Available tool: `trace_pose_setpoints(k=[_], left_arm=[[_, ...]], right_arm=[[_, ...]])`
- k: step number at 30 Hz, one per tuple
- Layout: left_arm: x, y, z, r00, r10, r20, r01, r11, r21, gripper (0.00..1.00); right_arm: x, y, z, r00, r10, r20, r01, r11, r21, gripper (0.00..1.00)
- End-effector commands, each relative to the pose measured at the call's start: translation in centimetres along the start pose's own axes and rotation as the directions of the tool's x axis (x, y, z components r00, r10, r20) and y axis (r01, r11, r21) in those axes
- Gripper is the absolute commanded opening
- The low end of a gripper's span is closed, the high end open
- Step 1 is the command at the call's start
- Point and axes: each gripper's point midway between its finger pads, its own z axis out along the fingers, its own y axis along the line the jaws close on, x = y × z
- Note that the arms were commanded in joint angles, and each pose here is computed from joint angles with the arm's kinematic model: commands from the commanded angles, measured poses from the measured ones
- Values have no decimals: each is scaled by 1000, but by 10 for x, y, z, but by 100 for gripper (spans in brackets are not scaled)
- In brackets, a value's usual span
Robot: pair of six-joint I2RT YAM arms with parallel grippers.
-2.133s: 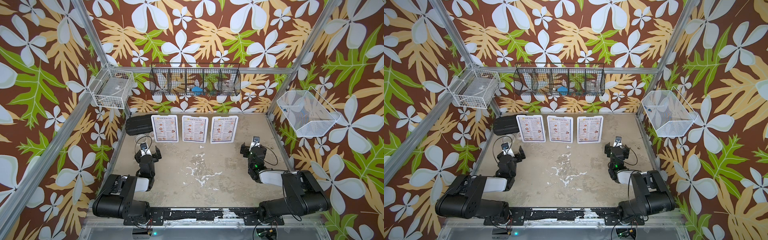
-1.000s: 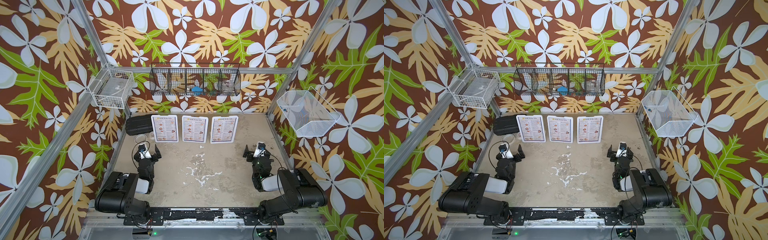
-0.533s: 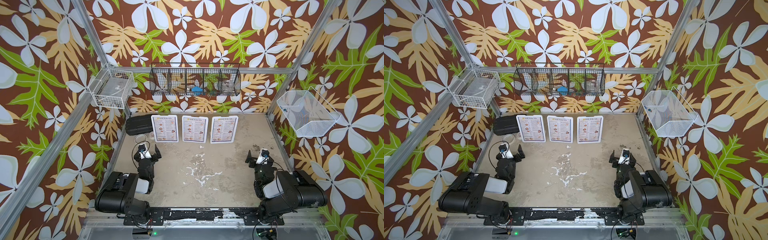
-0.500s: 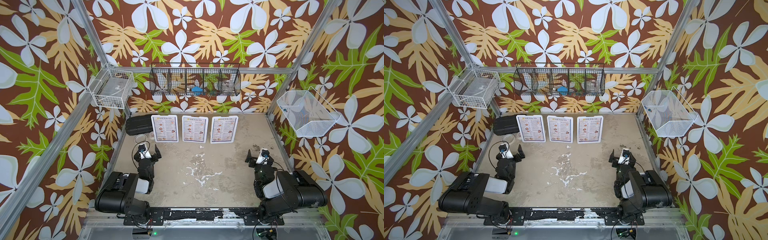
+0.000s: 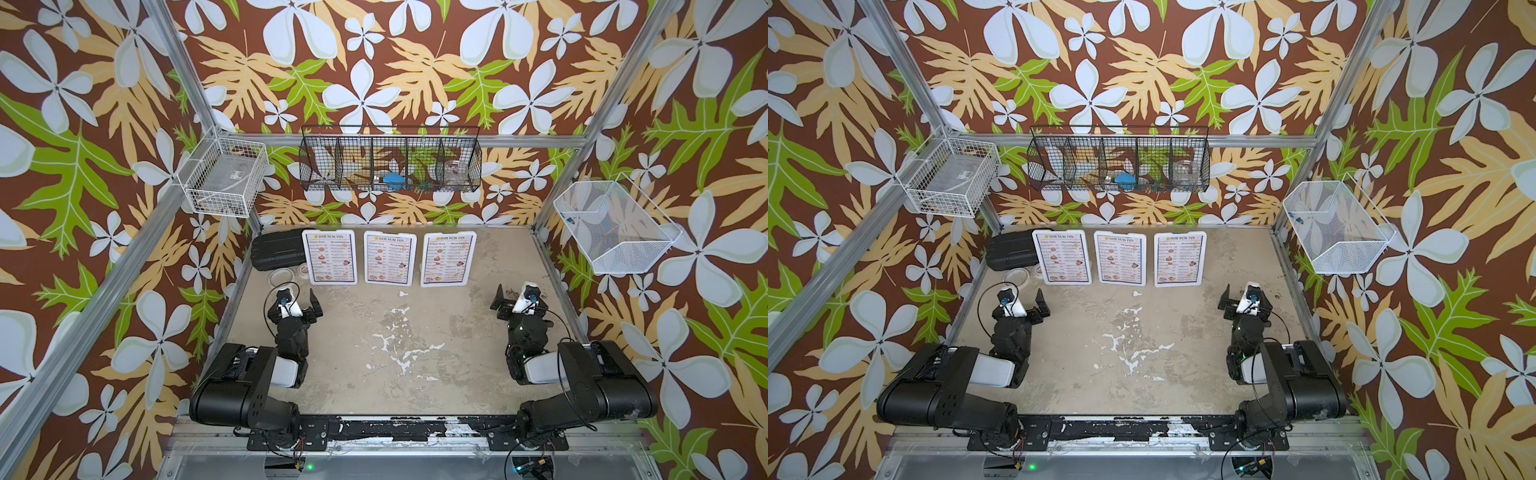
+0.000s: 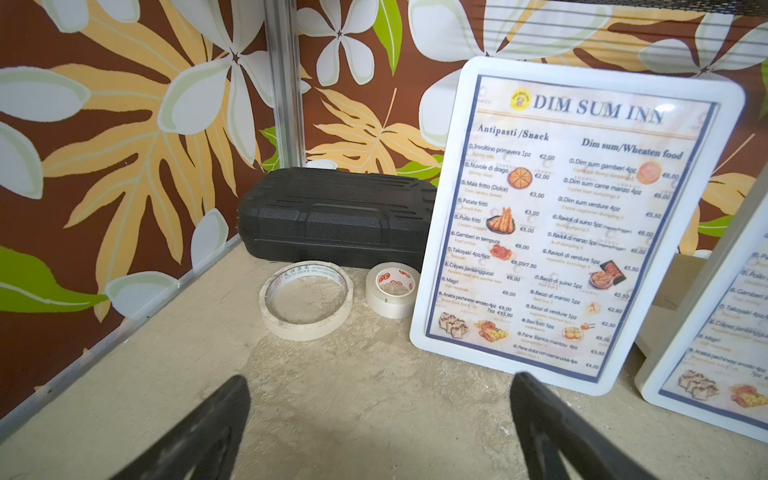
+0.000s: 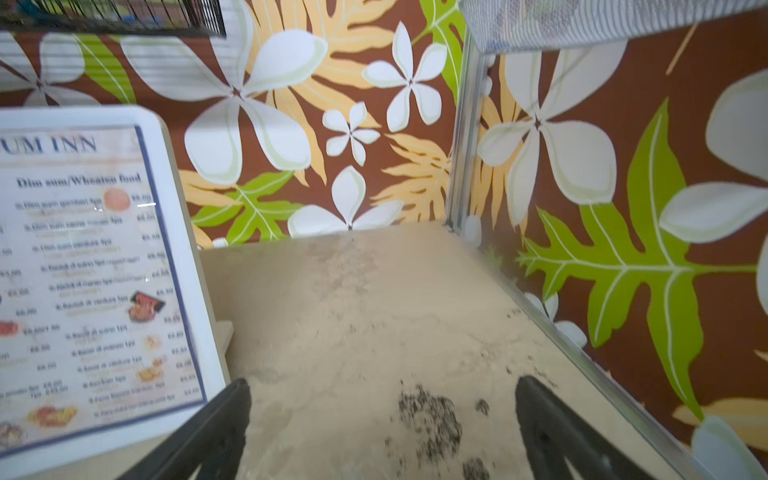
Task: Insert the menus into the narrow rack
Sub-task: Reset both arms
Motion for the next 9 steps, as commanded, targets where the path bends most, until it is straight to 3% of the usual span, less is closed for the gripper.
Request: trace_pose_setpoints(k=[1,9], left_arm=[[-7,-1,0,1000,2,28,-2,1000,7,100],[-7,-1,0,1000,2,28,-2,1000,7,100]], right_arm=[[17,7,-3,997,-51,-52,50,998,-36,100],[19,15,3,995,-66,-74,61,995,-77,100]])
